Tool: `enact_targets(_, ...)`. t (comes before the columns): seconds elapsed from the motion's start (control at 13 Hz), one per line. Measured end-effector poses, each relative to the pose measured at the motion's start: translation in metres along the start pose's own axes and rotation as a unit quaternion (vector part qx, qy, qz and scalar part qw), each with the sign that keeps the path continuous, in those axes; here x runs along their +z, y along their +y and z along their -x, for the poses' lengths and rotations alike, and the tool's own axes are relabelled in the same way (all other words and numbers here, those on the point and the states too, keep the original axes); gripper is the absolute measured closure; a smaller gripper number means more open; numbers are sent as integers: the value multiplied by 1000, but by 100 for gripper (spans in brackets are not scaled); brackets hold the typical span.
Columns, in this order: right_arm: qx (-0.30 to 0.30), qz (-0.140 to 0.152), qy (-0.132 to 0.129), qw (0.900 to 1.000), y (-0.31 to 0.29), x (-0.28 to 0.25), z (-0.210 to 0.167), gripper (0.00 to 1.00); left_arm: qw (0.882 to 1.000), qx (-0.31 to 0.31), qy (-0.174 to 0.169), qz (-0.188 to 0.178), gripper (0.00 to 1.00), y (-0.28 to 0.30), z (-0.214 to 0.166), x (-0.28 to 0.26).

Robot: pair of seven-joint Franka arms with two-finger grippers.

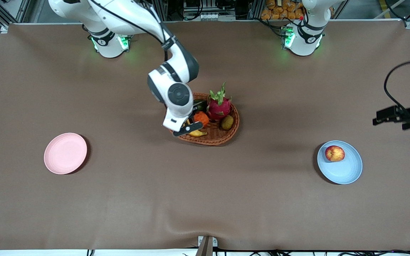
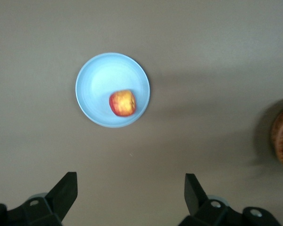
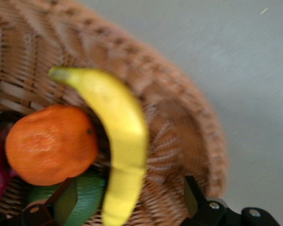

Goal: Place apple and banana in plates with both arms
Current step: 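Open the left gripper and lift away while the right gripper grasps the banana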

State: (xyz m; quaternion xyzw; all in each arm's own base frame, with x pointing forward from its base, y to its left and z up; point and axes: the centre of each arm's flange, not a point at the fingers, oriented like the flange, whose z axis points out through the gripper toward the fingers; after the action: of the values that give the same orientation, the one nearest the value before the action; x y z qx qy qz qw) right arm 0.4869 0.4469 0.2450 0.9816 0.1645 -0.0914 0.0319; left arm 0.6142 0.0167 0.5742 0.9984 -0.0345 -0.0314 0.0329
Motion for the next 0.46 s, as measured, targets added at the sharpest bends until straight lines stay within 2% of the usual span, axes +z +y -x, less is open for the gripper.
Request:
enact_targets(0.15, 9, -1, 10, 1000, -13, 11, 6, 0, 999, -31, 1, -6, 0, 29, 12, -17)
enact_targets(0.31, 19, -6, 29, 999, -3, 20, 2, 0, 999, -35, 7, -8, 0, 37, 16, -25)
enact_targets(0.46, 31, -12, 34, 999, 9, 25, -1, 0, 999, -36, 11, -9, 0, 36, 17, -32)
